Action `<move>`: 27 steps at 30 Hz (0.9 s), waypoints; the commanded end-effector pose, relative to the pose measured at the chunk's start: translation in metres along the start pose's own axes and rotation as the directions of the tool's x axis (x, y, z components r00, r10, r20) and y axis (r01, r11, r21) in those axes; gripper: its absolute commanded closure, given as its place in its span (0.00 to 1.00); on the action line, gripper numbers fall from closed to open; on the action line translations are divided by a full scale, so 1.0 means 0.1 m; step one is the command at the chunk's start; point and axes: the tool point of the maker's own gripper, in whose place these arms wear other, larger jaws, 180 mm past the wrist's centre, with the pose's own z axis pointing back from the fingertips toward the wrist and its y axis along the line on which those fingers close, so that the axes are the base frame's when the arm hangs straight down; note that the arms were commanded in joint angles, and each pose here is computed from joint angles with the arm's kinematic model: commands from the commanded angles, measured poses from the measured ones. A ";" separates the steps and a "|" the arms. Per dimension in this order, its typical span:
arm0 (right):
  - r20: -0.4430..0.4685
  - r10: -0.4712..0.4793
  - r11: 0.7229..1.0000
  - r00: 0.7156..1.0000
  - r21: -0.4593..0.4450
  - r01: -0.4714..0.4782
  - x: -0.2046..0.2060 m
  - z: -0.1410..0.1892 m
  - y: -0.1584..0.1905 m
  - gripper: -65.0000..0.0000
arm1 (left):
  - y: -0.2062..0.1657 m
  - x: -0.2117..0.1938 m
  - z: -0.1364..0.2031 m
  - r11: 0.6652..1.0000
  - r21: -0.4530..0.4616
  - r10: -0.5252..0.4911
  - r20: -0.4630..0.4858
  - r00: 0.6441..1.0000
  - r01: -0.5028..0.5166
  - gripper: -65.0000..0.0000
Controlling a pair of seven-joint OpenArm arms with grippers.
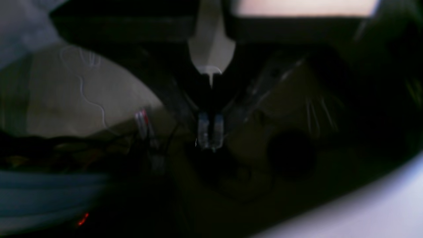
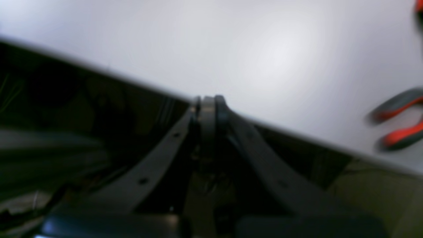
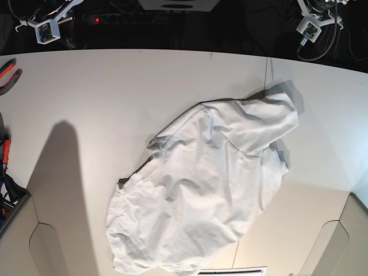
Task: Layout the t-shirt on the table in an organized manner, then fold the t-shirt properly
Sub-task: 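Lower both grippers onto the crumpled white t-shirt and pinch the fabric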
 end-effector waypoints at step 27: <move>0.519 -0.222 0.945 0.825 -0.093 0.313 2.08 -0.97 -0.47 1.00 | -0.46 2.14 -0.28 0.913 0.048 -0.372 0.503 0.780 0.405 0.76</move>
